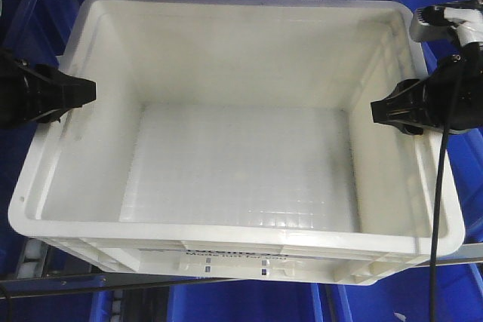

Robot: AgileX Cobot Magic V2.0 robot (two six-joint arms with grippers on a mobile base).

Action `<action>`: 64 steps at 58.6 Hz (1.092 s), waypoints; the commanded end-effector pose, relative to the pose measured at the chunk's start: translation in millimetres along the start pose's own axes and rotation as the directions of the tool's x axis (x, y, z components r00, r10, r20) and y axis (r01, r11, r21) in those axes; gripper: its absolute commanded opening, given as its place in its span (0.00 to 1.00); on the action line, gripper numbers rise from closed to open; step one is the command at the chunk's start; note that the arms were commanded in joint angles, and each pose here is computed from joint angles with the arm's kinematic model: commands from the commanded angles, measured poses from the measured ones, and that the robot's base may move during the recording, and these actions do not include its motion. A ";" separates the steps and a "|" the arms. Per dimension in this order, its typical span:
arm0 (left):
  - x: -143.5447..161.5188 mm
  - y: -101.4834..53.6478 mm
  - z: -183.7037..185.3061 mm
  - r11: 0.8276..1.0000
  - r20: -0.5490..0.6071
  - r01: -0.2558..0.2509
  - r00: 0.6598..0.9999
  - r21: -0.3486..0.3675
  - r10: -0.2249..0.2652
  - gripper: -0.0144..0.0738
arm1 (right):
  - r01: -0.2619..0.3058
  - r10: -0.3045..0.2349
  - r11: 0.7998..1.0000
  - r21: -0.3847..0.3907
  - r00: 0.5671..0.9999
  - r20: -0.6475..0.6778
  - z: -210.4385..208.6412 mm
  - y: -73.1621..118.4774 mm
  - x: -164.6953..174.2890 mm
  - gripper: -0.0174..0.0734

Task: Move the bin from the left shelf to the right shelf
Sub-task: 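Hold the white tote level in both grippers above the blue-bin shelf, then lower the held tote onto the roller lane between the blue bins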

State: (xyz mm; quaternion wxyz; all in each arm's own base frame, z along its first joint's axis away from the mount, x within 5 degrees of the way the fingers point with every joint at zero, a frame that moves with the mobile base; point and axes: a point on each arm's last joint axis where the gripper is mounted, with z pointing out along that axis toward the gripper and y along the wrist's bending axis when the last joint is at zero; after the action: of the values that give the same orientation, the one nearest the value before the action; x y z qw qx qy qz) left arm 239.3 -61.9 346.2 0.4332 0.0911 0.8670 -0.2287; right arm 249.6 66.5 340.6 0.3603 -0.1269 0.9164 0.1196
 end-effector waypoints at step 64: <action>-14.7 -24.4 -13.4 0.990 0.073 0.050 0.995 0.135 -0.060 0.16 | -0.047 0.064 0.995 -0.090 0.979 0.194 -22.0 15.2 -23.9 0.19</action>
State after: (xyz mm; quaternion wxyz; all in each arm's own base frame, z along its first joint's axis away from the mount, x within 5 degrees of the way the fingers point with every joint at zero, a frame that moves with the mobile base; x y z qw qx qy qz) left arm 239.3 -61.9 346.2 0.4332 0.0911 0.8670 -0.2287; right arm 249.6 66.5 340.6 0.3603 -0.1269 0.9164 0.1196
